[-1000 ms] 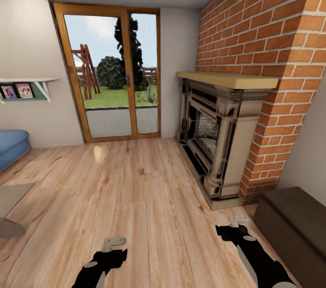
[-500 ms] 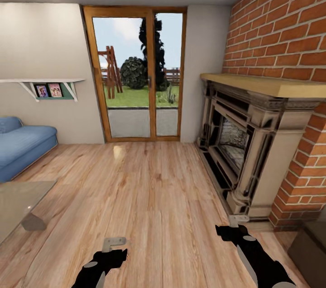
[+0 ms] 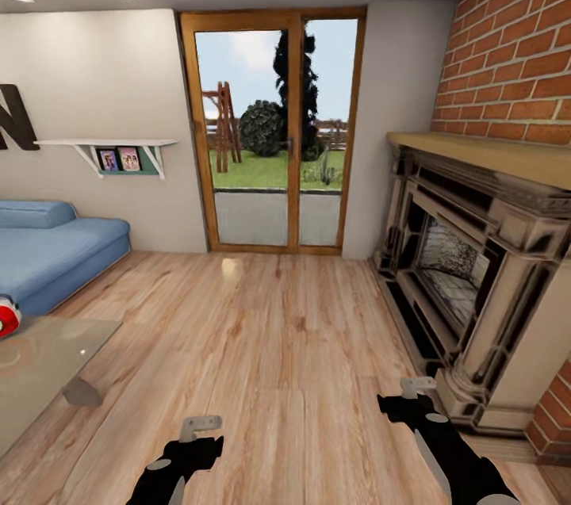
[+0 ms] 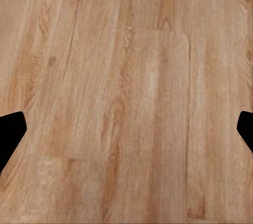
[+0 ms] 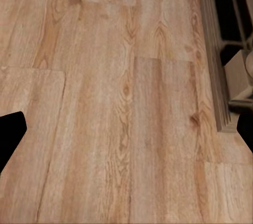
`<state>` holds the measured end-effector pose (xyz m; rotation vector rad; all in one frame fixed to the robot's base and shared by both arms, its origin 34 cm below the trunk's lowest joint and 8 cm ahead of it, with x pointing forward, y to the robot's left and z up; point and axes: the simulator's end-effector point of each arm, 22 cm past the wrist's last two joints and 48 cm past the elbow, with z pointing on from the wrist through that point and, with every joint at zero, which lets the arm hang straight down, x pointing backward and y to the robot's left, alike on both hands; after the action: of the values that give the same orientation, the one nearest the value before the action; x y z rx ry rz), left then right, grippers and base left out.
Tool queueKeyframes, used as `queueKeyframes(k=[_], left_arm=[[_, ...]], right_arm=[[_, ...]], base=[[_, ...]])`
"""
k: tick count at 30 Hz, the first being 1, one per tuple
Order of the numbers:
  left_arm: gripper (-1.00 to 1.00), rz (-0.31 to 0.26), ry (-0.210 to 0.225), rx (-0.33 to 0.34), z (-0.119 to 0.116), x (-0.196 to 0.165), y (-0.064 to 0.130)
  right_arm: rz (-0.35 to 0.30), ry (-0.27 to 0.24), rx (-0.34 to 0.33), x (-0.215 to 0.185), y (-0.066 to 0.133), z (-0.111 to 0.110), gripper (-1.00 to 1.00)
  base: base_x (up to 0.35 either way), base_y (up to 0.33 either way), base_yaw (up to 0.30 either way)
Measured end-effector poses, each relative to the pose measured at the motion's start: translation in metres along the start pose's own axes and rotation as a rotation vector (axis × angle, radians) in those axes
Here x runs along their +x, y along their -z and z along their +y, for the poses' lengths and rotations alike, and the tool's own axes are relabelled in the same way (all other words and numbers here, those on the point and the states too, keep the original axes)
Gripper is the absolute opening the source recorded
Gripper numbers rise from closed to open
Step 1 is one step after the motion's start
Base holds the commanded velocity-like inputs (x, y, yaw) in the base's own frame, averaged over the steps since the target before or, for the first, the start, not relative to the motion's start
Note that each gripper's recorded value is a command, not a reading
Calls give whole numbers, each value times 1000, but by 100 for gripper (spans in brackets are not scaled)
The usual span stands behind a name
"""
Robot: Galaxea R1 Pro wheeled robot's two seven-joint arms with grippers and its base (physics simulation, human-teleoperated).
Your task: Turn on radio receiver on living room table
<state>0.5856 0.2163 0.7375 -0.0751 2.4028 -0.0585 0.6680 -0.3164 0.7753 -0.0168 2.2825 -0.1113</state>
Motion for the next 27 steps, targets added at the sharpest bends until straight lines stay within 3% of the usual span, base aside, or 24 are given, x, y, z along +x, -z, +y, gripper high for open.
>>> queueKeyframes(k=[7,27], left_arm=[[100,-28,1,-1,1,-11,7],[100,-26,1,-3,0,-22,27]], right_arm=[[0,-1,0,-5,7,-1,100],[2,-1,0,-18,25,-3,100]], base=[[331,0,3],[331,-75,0]])
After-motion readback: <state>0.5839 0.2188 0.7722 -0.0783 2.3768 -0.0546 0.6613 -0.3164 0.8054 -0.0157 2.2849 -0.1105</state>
